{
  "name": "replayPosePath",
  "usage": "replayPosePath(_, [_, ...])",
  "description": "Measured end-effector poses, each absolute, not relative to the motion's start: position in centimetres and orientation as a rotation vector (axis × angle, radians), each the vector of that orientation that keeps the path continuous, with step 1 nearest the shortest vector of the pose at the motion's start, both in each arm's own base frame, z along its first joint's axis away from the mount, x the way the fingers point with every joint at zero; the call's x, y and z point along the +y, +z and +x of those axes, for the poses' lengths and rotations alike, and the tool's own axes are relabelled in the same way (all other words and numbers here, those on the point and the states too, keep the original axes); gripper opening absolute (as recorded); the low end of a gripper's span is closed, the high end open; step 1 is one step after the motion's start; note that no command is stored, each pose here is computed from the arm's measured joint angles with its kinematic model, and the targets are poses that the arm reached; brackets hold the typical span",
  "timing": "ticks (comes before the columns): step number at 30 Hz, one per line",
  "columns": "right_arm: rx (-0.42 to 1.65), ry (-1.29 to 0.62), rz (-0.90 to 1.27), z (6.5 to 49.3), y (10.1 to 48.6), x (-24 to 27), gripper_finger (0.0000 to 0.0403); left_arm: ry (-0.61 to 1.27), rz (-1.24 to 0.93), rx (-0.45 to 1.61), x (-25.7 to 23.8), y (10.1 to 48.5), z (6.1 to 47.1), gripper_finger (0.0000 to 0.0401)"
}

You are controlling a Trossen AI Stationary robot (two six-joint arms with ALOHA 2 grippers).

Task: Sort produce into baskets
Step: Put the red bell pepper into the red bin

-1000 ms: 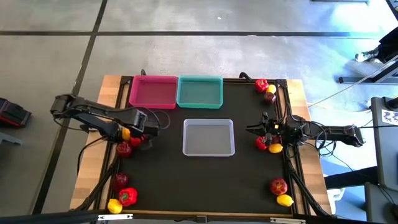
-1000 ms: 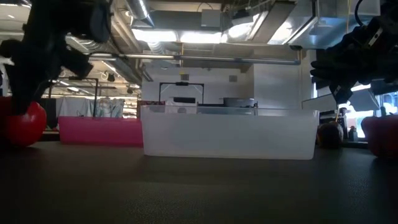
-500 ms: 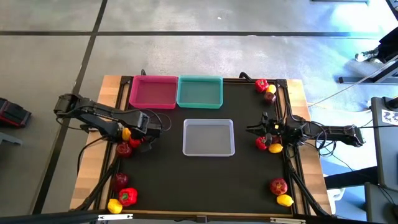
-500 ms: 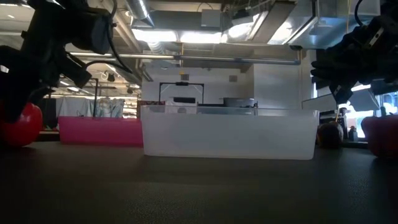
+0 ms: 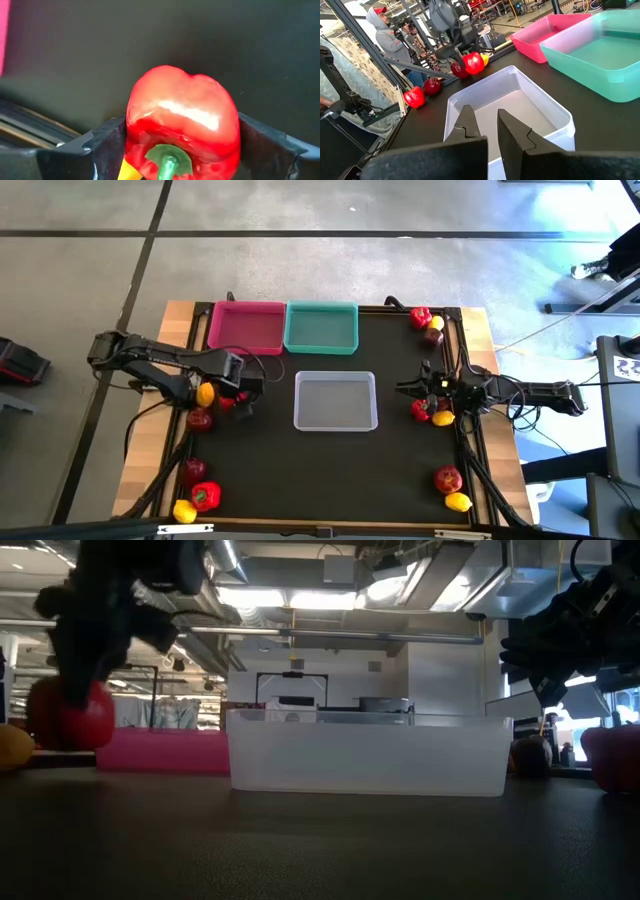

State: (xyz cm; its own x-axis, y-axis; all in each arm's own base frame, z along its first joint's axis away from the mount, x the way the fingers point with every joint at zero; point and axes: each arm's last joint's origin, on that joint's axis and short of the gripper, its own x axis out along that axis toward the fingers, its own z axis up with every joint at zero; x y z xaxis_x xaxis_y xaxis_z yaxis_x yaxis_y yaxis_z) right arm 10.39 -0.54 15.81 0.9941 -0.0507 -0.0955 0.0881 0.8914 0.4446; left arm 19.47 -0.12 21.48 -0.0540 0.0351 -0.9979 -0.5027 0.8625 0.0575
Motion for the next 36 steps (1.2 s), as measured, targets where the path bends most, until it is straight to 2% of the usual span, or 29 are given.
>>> replayPosePath(7, [0.079,-0.08,0.464,10.4,15.8,-0.6,0.0019,0.471,-0.361,1.454,2.3,25.4,20.9,0.0312])
replayPosePath(16, [0.078,-0.081,0.464,10.4,15.8,-0.6,0.0019,0.681,-0.325,1.363,7.2,29.7,20.3,0.0313])
replayPosePath(21, [0.076,-0.089,0.464,10.4,15.8,-0.6,0.0019,0.801,-0.291,1.32,10.0,29.9,19.6,0.0313])
replayPosePath(29, [0.076,-0.088,0.464,10.4,15.8,-0.6,0.0019,0.933,-0.356,1.178,14.1,29.5,18.7,0.0313])
replayPosePath(36, [0.077,-0.088,0.46,10.4,15.8,-0.6,0.0019,1.054,-0.46,1.198,17.0,27.7,17.3,0.0313])
